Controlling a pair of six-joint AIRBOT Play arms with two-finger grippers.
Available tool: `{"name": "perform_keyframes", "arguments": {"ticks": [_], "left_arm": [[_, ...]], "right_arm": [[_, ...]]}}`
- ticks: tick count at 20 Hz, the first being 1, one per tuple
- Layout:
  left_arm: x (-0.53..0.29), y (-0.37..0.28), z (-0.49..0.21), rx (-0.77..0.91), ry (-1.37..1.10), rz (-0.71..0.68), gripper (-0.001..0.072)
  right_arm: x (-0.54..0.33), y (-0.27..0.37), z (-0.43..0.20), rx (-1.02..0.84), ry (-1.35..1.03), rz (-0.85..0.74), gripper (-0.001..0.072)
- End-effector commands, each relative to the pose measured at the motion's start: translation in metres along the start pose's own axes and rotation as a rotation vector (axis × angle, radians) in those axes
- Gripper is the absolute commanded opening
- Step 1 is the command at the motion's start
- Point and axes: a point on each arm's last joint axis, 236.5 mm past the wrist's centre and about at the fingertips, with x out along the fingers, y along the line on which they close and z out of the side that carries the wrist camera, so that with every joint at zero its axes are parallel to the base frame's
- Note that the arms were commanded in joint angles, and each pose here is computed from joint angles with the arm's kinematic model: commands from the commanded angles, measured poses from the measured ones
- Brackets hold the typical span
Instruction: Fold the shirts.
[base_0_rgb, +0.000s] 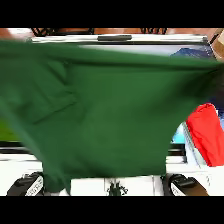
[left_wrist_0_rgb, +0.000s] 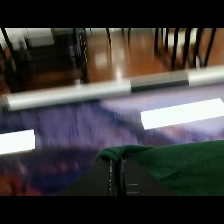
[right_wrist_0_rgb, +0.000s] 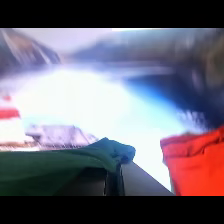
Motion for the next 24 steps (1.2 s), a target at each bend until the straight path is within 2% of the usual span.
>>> {"name": "perform_keyframes", "arguments": {"ticks": [1, 5, 8, 11, 16, 17, 18, 19, 20, 22, 24], "left_arm": [[0.106, 0.013, -0.102, -0.052, 0.339, -0.072, 0.0035], [0.229, 0.010, -0.188, -0.221, 0.522, -0.182, 0.0036], [0.294, 0.010, -0.209, -0.348, 0.486, -0.210, 0.0036], [0.336, 0.019, -0.211, -0.447, 0.396, -0.186, 0.0037], [0.367, 0.009, -0.247, -0.541, 0.443, -0.212, 0.0038], [0.369, 0.004, -0.257, -0.548, 0.470, -0.224, 0.0039], [0.368, -0.001, -0.266, -0.560, 0.508, -0.240, 0.0120], [0.361, -0.004, -0.273, -0.573, 0.548, -0.258, 0.0371], [0.352, 0.000, -0.276, -0.585, 0.589, -0.269, 0.0518], [0.318, 0.030, -0.290, -0.600, 0.727, -0.246, 0.0513], [0.262, 0.067, -0.320, -0.715, 0.957, -0.153, 0.0513]], "right_arm": [[0.147, 0.025, -0.040, -0.022, 0.182, -0.020, 0.0061], [0.287, 0.070, -0.034, 0.052, 0.141, 0.054, 0.0062], [0.336, 0.100, -0.002, 0.123, -0.008, 0.149, 0.0062], [0.358, 0.102, 0.016, 0.236, -0.099, 0.176, 0.0062], [0.401, 0.106, -0.033, 0.388, 0.061, 0.176, 0.0062], [0.406, 0.114, -0.044, 0.435, 0.105, 0.198, 0.0098], [0.405, 0.123, -0.049, 0.468, 0.138, 0.228, 0.0312], [0.399, 0.125, -0.049, 0.476, 0.154, 0.253, 0.0546], [0.389, 0.122, -0.047, 0.455, 0.174, 0.271, 0.0547], [0.356, 0.091, -0.047, 0.275, 0.242, 0.245, 0.0547], [0.314, 0.031, -0.071, 0.102, 0.389, 0.140, 0.0547]]}}
